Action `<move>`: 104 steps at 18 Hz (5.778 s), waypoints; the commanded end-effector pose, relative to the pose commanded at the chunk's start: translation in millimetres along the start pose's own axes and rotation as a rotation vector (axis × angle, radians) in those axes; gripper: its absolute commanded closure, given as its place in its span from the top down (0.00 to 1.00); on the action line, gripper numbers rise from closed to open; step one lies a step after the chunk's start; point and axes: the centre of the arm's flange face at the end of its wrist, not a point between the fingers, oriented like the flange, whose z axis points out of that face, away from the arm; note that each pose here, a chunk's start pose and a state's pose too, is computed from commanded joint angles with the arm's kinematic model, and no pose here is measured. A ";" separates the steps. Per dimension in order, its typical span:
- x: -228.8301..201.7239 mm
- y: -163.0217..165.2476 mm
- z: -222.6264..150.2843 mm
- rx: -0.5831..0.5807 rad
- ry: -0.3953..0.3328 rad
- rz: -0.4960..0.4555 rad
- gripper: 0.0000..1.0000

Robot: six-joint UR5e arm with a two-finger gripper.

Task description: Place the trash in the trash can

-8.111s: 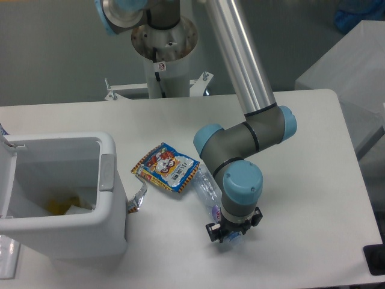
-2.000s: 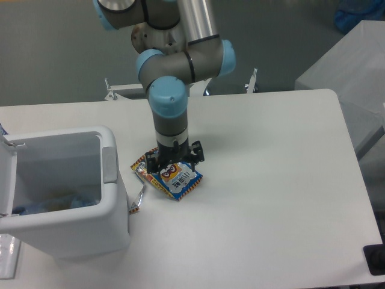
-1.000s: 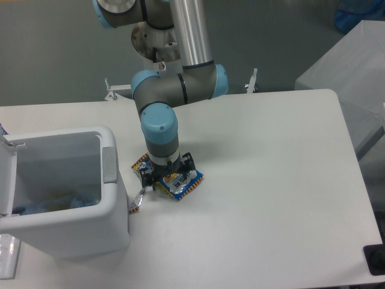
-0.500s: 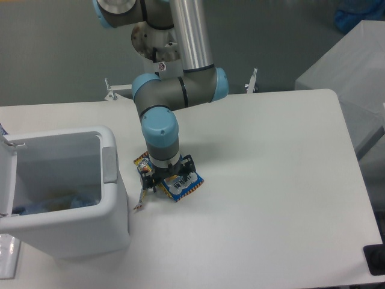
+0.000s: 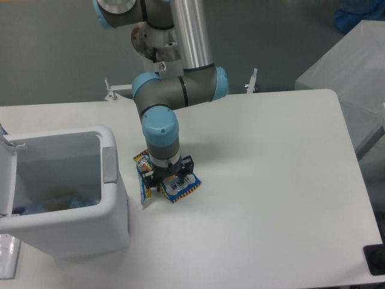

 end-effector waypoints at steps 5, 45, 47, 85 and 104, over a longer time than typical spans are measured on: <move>0.8 0.9 -1.8 0.002 0.000 0.003 0.51; -45.0 -80.9 -425.7 0.791 0.394 -0.096 0.00; -15.7 -69.5 -427.2 0.811 0.360 0.089 0.01; 161.0 1.7 -301.0 0.535 0.467 0.360 0.04; 152.3 4.4 -329.3 0.586 0.468 0.356 1.00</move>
